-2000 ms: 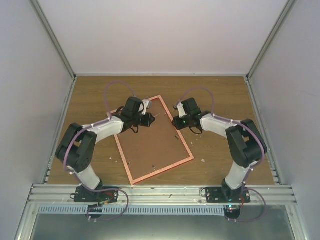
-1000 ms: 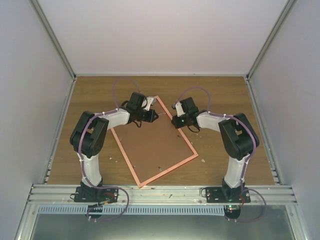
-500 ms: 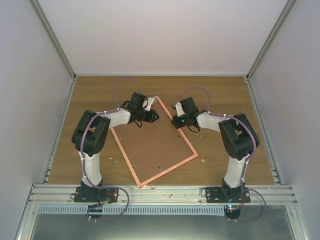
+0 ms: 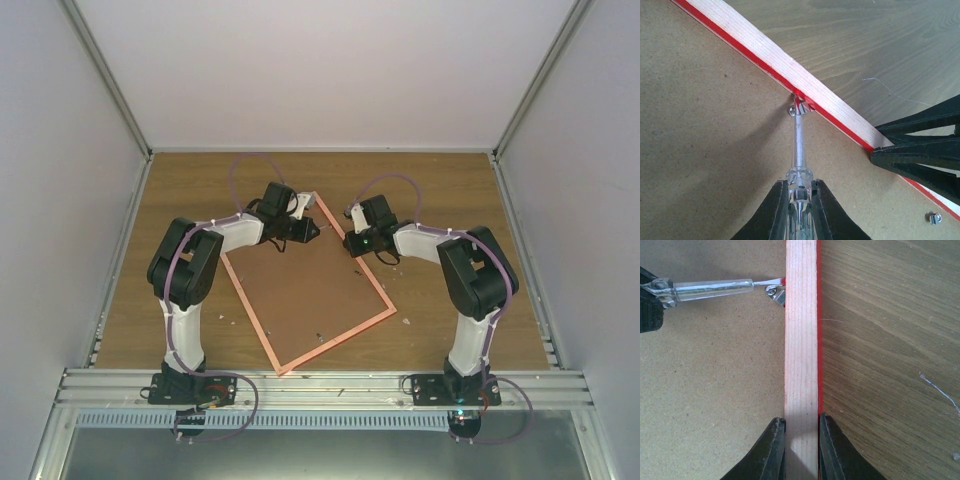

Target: Take the photo out of the frame

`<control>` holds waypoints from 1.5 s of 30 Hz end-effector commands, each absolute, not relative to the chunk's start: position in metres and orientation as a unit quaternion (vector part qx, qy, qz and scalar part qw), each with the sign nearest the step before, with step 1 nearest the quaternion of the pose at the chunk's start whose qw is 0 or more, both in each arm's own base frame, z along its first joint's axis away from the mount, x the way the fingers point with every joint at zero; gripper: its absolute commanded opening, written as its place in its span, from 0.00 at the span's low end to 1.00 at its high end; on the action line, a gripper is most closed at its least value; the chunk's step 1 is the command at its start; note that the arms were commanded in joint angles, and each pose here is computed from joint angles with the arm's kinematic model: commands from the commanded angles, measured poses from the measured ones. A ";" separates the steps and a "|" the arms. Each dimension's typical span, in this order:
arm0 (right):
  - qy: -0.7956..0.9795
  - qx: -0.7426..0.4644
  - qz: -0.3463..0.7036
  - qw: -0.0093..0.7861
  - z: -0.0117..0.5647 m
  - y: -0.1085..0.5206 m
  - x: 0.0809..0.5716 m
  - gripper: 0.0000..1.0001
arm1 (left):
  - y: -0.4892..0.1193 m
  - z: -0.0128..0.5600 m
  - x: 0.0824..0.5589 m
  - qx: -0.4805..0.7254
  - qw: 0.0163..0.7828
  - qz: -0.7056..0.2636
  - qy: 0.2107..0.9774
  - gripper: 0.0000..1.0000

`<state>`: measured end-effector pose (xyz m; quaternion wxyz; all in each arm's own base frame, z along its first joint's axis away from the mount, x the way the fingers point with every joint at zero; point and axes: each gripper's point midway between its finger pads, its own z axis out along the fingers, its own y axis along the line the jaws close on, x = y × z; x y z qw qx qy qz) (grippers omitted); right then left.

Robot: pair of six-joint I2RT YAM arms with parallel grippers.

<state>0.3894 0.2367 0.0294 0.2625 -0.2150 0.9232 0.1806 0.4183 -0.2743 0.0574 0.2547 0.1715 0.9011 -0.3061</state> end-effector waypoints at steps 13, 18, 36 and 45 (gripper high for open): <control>0.925 -0.225 0.182 0.244 0.027 0.233 0.376 0.04 | -0.277 0.052 0.390 0.209 0.228 -0.302 0.902 0.00; 0.925 -0.226 0.182 0.245 0.028 0.233 0.376 0.04 | -0.276 0.050 0.386 0.215 0.220 -0.295 0.905 0.00; 0.927 -0.219 0.174 0.251 0.031 0.228 0.376 0.04 | -0.269 0.077 0.384 0.199 0.249 -0.292 0.902 0.00; 0.933 -0.190 0.168 0.254 0.033 0.216 0.378 0.01 | -0.263 0.104 0.376 0.173 0.281 -0.307 0.893 0.00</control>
